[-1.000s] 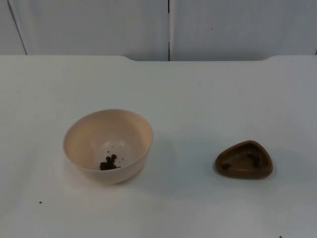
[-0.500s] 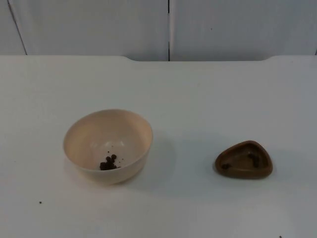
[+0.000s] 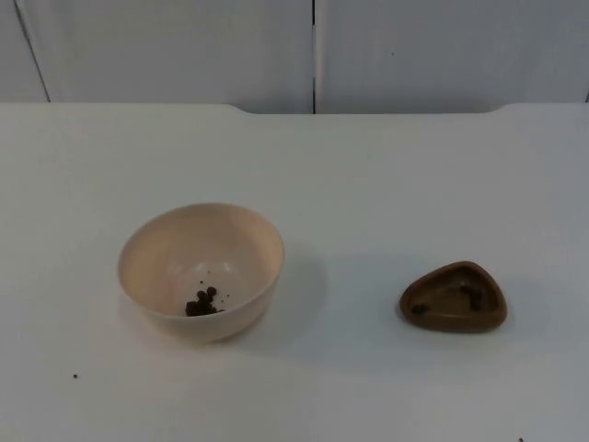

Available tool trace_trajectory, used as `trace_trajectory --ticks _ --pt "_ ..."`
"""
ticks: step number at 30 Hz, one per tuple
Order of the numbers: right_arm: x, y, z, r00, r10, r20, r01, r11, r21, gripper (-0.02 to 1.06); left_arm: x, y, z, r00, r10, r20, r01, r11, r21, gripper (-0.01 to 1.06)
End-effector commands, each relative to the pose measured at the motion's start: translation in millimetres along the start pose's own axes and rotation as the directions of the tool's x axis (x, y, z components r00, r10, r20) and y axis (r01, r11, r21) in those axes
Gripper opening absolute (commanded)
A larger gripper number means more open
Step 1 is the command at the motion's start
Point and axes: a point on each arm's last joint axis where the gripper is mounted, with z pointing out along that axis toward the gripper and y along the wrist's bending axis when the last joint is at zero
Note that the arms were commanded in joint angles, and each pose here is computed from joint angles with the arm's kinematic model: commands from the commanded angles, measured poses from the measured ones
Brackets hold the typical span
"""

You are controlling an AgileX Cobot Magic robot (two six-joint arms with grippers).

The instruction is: Pick up the bowl with the left hand and pour the coffee beans from the cup into the bowl with the right hand.

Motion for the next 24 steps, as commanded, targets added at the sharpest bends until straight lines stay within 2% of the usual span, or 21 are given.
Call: trace_trajectory --ticks 1,4,9,18,22,24 --pt "4.6 2.9 -5.5 1.000 -0.027 0.002 0.027 0.999 -0.027 0.73 14.0 1.7 3.4 1.000 0.004 -0.021 -0.004 1.000 -0.006 0.83" --pt "7.7 4.4 -7.8 1.000 -0.028 -0.011 0.027 0.999 -0.042 0.73 25.7 3.5 5.5 1.000 0.014 -0.027 -0.014 1.000 -0.015 0.83" --pt "16.1 4.9 -8.4 0.994 -0.033 -0.103 0.028 0.998 -0.051 0.73 41.3 10.3 3.7 0.997 0.065 -0.041 -0.068 0.994 -0.081 0.83" --pt "18.1 5.0 -8.6 0.991 -0.046 -0.124 0.040 0.998 -0.054 0.73 49.8 11.5 8.2 0.994 0.045 -0.101 -0.053 0.995 -0.081 0.83" --pt "19.0 4.6 -8.0 0.990 -0.048 -0.130 0.042 0.998 -0.051 0.73 60.7 12.8 13.9 0.984 0.029 -0.174 -0.044 0.996 -0.081 0.83" --pt "19.0 4.4 -8.0 0.990 -0.045 -0.130 0.039 0.998 -0.048 0.73 59.7 13.1 13.0 0.985 0.031 -0.170 -0.046 0.995 -0.086 0.83"
